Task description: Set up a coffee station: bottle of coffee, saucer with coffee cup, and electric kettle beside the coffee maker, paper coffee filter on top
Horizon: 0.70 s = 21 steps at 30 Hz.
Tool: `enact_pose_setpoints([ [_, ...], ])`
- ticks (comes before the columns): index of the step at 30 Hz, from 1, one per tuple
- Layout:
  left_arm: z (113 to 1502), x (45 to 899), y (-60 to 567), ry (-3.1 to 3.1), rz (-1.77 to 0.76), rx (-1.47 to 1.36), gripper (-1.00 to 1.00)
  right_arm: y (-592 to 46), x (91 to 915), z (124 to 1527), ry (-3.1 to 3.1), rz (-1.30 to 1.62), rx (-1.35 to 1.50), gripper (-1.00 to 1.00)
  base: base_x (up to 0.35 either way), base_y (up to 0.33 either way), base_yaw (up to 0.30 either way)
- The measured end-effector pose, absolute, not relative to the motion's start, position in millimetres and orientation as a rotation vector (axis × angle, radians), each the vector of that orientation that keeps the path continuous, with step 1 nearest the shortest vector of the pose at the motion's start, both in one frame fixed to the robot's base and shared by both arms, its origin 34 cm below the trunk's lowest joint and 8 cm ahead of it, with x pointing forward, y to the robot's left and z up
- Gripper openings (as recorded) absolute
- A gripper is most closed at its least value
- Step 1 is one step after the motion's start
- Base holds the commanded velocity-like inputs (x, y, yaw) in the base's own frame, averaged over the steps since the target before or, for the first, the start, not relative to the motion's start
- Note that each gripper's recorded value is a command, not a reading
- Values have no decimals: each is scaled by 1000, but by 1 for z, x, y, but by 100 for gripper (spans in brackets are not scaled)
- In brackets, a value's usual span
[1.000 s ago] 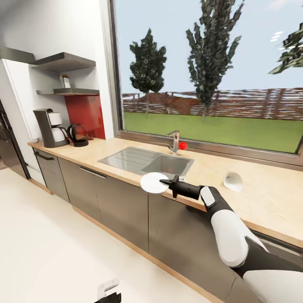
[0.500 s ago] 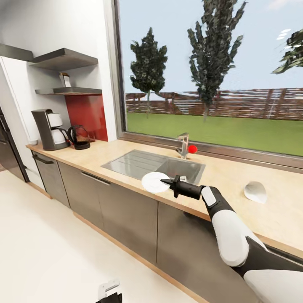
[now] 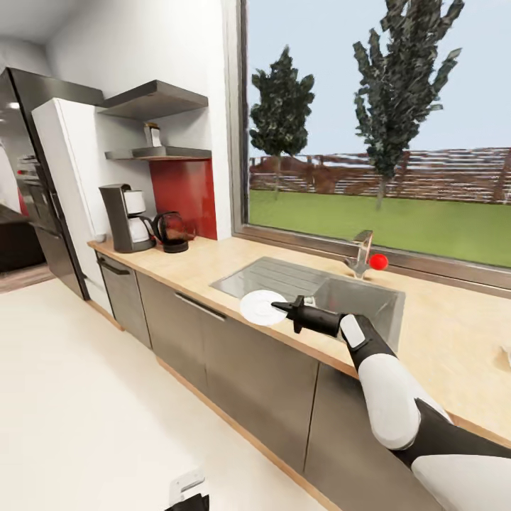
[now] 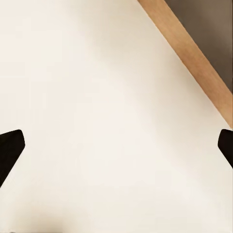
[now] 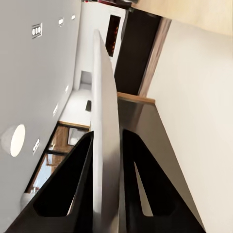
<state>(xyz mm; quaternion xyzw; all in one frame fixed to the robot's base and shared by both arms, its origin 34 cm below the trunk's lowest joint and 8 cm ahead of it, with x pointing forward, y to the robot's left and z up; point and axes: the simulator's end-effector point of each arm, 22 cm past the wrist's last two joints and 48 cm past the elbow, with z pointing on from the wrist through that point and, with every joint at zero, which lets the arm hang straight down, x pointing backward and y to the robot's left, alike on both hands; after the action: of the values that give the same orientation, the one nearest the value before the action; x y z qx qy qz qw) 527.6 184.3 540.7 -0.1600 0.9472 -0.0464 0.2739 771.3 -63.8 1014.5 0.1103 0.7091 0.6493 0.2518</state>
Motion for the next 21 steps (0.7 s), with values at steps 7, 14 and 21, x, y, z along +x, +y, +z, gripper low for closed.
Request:
enact_pose_setpoints([
  [7,541,527,184,2548,-124,-429,100,-66,772,1015,1927,1763,302,-100,253,206,281],
  [14,541,528,184,2546,-125,-428,100,-68,772,1015,1927,1760,303,-100,253,206,280],
  [21,541,528,184,2546,-125,-428,100,-68,772,1015,1927,1759,303,-100,253,206,247],
])
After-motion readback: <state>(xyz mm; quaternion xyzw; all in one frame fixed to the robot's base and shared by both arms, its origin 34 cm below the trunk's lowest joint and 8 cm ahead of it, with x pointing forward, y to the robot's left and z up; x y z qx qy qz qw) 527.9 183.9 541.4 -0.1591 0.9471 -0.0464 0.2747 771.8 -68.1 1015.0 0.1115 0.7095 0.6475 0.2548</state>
